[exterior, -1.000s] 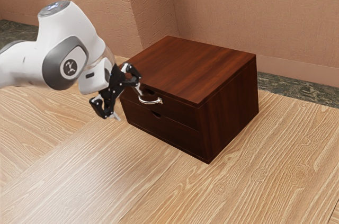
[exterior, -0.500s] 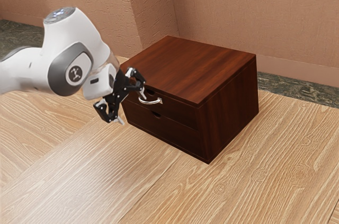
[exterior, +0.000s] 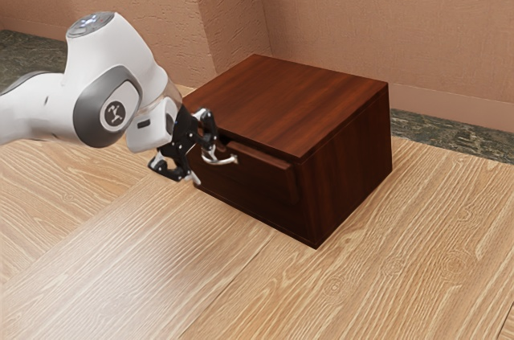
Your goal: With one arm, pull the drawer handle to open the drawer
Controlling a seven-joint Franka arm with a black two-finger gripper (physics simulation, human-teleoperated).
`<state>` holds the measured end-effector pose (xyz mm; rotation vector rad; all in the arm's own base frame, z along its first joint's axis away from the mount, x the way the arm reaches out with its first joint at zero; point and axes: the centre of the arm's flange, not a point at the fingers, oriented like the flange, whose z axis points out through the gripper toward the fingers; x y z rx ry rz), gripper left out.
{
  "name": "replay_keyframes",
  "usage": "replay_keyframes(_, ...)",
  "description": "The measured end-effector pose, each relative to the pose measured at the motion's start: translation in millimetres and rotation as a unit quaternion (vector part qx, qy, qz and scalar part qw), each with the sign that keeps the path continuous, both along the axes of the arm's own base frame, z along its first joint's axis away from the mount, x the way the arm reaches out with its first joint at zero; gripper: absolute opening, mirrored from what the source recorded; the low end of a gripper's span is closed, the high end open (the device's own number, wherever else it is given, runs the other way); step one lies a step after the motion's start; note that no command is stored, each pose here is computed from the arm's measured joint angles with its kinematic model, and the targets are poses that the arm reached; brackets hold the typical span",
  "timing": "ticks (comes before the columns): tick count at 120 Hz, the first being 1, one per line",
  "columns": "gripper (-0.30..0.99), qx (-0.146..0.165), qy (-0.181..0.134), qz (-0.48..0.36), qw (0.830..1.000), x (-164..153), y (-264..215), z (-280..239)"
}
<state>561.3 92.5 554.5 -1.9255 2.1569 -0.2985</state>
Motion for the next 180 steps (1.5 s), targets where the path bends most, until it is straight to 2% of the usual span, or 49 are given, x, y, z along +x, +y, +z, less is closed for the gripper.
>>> replay_keyframes(19, 0.12, -0.002, 0.001, 0.001, 1.0, -5, 1, 0)
replay_keyframes(40, 0.05, -0.007, -0.002, 0.001, 1.0, -18, 1, 3)
replay_keyframes(147, 0.03, -0.025, -0.016, 0.004, 1.0, -96, 5, 5)
replay_keyframes(180, 0.02, -0.022, -0.023, 0.006, 0.999, -121, 7, 7)
